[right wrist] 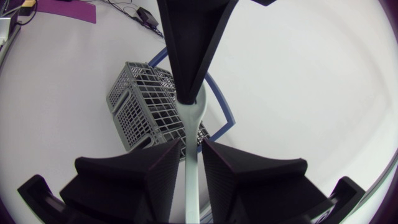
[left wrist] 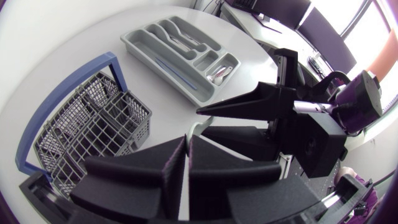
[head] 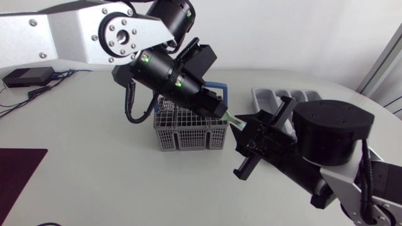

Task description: Unload the cutlery basket into the drawer organizer.

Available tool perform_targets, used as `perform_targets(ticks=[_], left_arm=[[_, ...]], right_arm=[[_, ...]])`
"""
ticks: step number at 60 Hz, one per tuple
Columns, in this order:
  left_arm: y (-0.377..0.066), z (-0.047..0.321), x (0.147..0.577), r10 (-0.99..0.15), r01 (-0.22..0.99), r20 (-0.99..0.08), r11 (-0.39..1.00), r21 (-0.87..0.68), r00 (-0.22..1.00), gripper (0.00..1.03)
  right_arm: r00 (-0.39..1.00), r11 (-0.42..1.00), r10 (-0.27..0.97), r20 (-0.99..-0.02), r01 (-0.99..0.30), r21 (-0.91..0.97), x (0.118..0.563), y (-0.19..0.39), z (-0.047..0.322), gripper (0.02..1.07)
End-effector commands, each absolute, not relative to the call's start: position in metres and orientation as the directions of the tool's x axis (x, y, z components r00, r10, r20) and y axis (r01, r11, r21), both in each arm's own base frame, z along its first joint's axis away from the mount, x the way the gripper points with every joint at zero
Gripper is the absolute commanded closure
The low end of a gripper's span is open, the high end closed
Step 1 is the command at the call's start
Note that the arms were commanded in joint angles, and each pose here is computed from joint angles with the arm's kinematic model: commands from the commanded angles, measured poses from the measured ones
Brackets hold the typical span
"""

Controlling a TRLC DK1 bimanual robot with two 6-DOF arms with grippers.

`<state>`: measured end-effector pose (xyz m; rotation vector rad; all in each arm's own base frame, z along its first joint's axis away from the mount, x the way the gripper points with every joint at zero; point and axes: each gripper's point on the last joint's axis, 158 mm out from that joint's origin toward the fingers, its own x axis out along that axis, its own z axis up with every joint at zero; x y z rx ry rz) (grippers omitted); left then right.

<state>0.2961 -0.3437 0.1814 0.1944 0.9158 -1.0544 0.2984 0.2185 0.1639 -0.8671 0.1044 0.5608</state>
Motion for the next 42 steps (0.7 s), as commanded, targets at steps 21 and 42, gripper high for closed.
perform_targets(ticks=[21, 42], left_arm=[[-0.351, 0.182, 0.293, -0.677, 0.807, -0.722, 0.503, -0.309, 0.145, 0.94], [-0.352, 0.190, 0.295, -0.700, 0.797, -0.701, 0.498, -0.342, 0.137, 0.63]], right_arm=[[0.853, 0.505, 0.415, -0.316, -0.505, -0.700, 0.305, 0.222, 0.166, 0.96], [0.835, 0.478, 0.424, -0.352, -0.536, -0.696, 0.297, 0.222, 0.156, 0.97]])
